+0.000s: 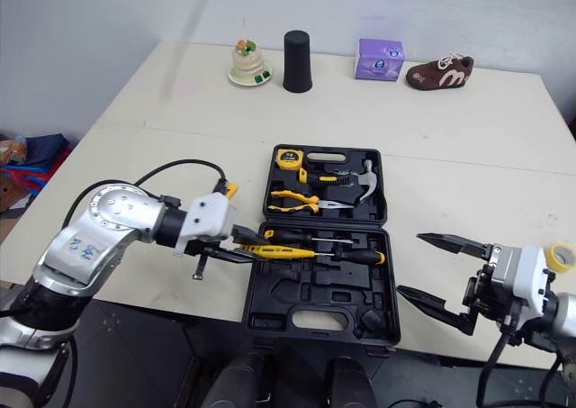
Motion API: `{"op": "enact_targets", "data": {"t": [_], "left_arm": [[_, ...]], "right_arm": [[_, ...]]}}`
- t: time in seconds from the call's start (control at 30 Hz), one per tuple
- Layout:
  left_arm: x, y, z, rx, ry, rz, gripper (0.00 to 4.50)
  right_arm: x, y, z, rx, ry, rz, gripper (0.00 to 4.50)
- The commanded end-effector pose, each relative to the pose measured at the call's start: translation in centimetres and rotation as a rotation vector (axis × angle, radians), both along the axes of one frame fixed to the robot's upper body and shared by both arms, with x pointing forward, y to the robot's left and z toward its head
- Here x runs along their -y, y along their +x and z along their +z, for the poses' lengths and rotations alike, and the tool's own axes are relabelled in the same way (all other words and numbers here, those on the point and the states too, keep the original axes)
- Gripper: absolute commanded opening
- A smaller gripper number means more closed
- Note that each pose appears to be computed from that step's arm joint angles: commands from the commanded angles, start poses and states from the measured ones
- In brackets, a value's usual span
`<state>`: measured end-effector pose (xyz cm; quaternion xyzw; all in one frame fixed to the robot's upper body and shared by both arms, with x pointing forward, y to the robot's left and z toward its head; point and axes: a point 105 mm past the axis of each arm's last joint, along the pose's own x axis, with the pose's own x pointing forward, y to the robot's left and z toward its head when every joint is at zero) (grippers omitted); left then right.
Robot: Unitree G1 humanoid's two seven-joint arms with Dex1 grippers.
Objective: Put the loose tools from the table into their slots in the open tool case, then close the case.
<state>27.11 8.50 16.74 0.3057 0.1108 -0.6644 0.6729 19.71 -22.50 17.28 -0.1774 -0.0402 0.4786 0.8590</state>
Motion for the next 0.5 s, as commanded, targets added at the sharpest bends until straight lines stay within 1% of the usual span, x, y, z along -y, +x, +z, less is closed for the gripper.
{"op": "enact_targets", "data": {"t": [0.03,0.17,0.23,0.27,0.37,0.43,0.5], "left_arm": [[2.0,-0.8,-0.1,0.007,0.031,-0.027,0.51],[2.5,-0.6,-0.8,0.015,0.088,-0.018,0.51],[3.1,-0.1,-1.0,0.032,0.088,0.006,0.51],[3.0,0.0,-1.4,0.023,0.119,0.014,0.51],[2.5,1.2,-1.9,0.055,0.182,0.061,0.51],[2.6,1.2,-1.9,0.049,0.181,0.055,0.51],[2.4,0.8,-2.3,0.002,0.177,0.059,0.51]], "right_arm": [[0.0,-0.2,0.8,0.050,-0.006,-0.002,4.50],[-0.4,-0.1,0.9,0.053,-0.005,-0.002,4.50],[-0.8,-0.2,1.1,0.055,-0.005,0.001,4.50],[-1.0,-0.2,1.3,0.069,-0.003,-0.004,4.50],[-1.6,-0.1,1.9,0.083,0.006,-0.007,4.50],[-1.8,0.0,1.9,0.080,0.008,-0.007,4.50],[-2.1,0.0,2.2,0.086,0.006,-0.009,4.50]]}}
